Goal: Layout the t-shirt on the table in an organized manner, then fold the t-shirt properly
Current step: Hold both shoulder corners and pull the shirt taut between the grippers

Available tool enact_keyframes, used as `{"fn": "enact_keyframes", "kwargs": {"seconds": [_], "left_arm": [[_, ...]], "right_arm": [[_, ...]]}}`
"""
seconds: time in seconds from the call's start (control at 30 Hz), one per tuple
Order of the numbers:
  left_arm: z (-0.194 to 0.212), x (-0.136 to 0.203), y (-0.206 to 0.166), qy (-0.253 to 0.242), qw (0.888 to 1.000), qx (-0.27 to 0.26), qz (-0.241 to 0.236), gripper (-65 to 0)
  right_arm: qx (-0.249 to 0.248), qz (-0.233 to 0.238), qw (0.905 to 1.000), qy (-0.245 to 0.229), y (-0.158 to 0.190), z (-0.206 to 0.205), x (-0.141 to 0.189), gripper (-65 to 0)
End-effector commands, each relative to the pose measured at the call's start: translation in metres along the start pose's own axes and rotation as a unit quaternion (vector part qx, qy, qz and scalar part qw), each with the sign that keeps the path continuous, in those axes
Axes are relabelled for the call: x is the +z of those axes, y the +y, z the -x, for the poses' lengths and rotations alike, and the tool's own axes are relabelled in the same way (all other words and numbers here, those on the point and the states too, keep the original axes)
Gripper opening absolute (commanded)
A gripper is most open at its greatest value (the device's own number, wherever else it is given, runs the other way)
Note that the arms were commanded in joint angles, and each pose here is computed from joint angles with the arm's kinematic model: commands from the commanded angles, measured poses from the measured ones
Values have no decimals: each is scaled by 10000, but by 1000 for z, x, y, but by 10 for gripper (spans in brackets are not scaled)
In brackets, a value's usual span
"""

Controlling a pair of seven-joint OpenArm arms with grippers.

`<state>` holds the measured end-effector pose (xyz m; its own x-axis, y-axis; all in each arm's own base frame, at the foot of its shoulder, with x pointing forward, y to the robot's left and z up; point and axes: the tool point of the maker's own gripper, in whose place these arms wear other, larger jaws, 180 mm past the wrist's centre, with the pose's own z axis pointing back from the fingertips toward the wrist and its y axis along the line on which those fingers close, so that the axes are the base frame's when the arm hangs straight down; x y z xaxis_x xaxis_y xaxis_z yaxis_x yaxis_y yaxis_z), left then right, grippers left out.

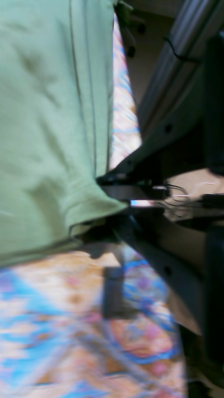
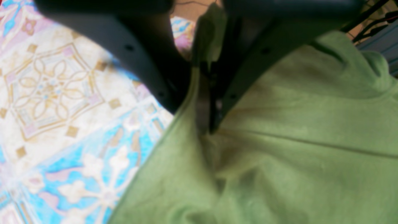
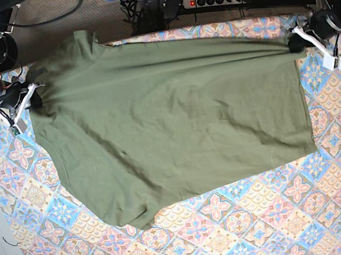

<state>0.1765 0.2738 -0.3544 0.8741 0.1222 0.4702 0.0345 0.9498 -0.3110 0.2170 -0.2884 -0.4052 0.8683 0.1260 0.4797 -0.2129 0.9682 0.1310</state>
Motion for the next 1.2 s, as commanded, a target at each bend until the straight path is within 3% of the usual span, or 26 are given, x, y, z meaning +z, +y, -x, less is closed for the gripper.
{"fn": "enact_keyframes", "kwargs": {"seconds": [0.0,0.23,0.5,0.83,1.17], "left_arm": [[-5,6,2,-39,9999,-89,-50,-650],[-17,7,-9,-275,9993,-28,251,-650],[-22,8,-19,-408,9977,64,542,-650],[-22,7,-19,-400,9976,68,553,-650],[-23,8,-18,-415,9977,69,537,-650]], "right_arm": [[104,96,9997,-210,-7,-15,9,-643],[41,215,9989,-412,-16,-28,15,-643],[59,233,9994,-250,-18,-30,15,-637],[-5,176,9998,78,-14,-3,11,-432],[-55,125,9990,426,-10,28,10,-418]]}}
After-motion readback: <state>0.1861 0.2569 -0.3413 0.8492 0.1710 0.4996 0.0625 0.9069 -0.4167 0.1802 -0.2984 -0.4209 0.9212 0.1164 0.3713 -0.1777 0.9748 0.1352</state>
